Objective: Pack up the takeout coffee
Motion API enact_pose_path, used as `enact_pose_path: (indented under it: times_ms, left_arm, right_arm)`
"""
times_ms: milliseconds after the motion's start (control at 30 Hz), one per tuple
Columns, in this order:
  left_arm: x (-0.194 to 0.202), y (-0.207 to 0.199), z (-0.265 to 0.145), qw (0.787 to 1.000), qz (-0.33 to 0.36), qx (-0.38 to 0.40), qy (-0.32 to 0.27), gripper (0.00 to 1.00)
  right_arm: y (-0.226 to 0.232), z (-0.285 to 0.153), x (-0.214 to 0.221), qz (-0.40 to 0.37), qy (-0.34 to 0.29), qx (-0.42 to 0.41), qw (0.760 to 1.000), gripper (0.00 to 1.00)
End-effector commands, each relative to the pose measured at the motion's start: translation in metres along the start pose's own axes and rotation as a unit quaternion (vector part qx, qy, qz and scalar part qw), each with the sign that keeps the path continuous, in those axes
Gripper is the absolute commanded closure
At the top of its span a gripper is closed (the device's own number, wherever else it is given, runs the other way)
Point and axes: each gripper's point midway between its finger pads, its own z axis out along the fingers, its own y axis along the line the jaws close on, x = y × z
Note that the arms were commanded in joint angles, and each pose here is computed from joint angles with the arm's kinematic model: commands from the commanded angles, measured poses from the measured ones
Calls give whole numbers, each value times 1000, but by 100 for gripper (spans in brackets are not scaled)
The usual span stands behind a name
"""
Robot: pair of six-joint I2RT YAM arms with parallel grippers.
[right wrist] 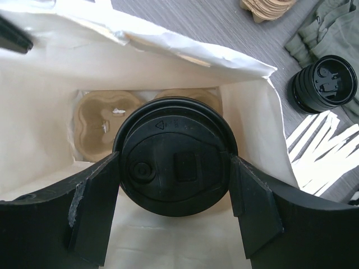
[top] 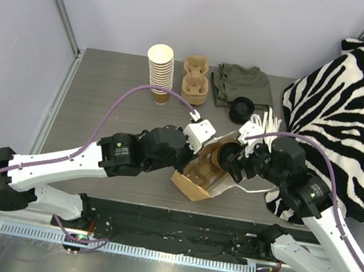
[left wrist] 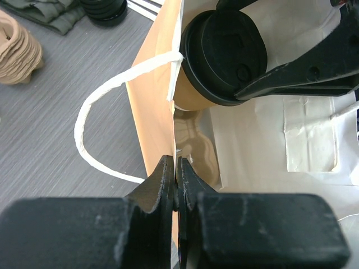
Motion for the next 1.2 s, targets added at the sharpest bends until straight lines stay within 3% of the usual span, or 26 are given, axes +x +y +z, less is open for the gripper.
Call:
enact_pose_path:
  times_ms: [0, 333, 733, 1167]
  left_arm:
    - [-30, 0, -11, 998, -29, -1, -55, 100]
    - [-20, 2, -9, 997, -71, -18, -35, 100]
    - [-37, 5, 6, 992, -106, -49, -54, 100]
    - [-56, -5, 14, 988, -45, -68, -130, 100]
  right_arm:
    - [3, -8, 1, -33, -3, -8, 999, 52]
    - [7, -33, 17, -70, 10, -10, 997, 52]
    - [1, -8, -2, 15, -12, 7, 1000, 52]
    - [11, -3, -14, 54, -23, -14, 998, 53]
